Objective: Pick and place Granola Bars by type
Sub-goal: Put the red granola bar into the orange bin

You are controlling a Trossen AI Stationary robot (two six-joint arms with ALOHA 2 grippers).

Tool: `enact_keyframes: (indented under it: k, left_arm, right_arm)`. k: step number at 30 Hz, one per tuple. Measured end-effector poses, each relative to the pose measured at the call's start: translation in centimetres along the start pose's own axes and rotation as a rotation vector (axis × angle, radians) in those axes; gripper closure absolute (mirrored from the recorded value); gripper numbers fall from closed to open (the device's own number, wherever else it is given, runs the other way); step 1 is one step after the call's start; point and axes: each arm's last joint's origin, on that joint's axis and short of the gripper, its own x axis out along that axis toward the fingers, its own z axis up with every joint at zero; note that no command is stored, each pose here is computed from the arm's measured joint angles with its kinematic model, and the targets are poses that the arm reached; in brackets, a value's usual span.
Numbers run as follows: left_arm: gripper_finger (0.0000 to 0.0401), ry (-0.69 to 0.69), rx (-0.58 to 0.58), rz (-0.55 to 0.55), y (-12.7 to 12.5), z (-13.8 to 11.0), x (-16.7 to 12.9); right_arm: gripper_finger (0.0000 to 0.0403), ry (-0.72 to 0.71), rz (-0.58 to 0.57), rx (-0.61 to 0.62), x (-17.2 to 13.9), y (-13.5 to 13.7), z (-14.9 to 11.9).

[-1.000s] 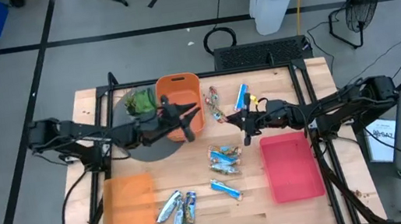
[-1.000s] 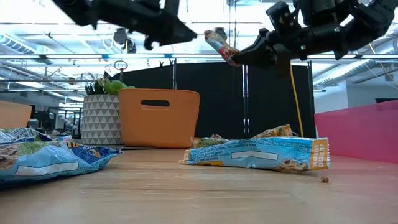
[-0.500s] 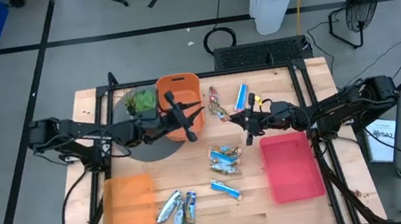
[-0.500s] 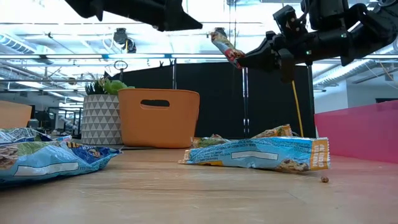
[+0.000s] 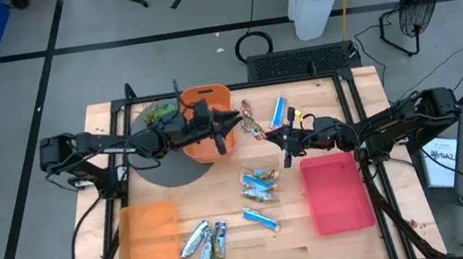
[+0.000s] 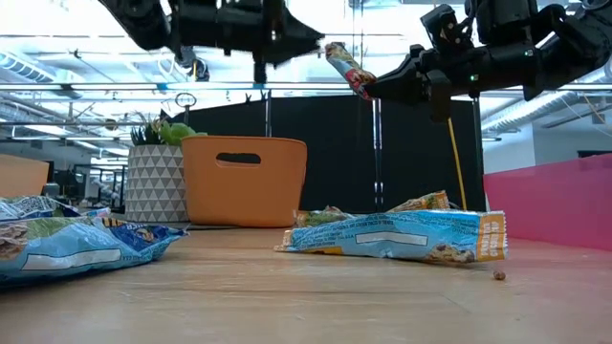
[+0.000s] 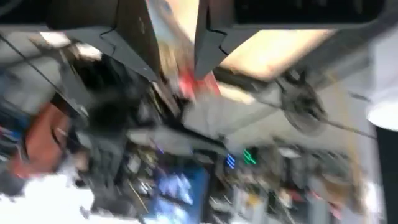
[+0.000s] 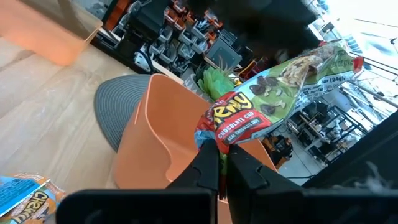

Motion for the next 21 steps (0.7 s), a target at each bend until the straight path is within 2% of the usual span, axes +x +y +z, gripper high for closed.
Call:
enact_keyframes:
  k: [3, 6, 10, 12, 17, 21]
  left_arm:
    - [0.0251, -0.003, 0.033, -0.035, -0.02, -0.89, 0.61]
    - [0.0201, -0.023, 0.052, 0.010, 0.11, -0.78, 0.64]
    - [0.0152, -0.015, 0.002, 0.034, 0.25, -1.02, 0.74]
    - [0.0140, -0.039, -0.036, 0.034, 0.22, -0.75, 0.71]
    - [0.0135, -0.061, -0.114, 0.135, 0.68, -0.72, 0.69]
    - [0.0135, -0.063, -0.148, 0.102, 0.78, -0.64, 0.71]
  right_arm:
    - [0.0399, -0.002, -0.002, 0.001, 0.00, -0.02, 0.02]
    - [0.0399, 0.000, 0.000, 0.003, 0.00, 0.00, 0.00]
    - [0.0399, 0.000, 0.001, 0.003, 0.00, 0.00, 0.00]
    - [0.0399, 0.000, 0.000, 0.003, 0.00, 0.00, 0.00]
    - [0.0399, -0.005, -0.003, 0.012, 0.00, -0.03, 0.04]
    - [0.0399, -0.005, -0.003, 0.012, 0.00, -0.03, 0.04]
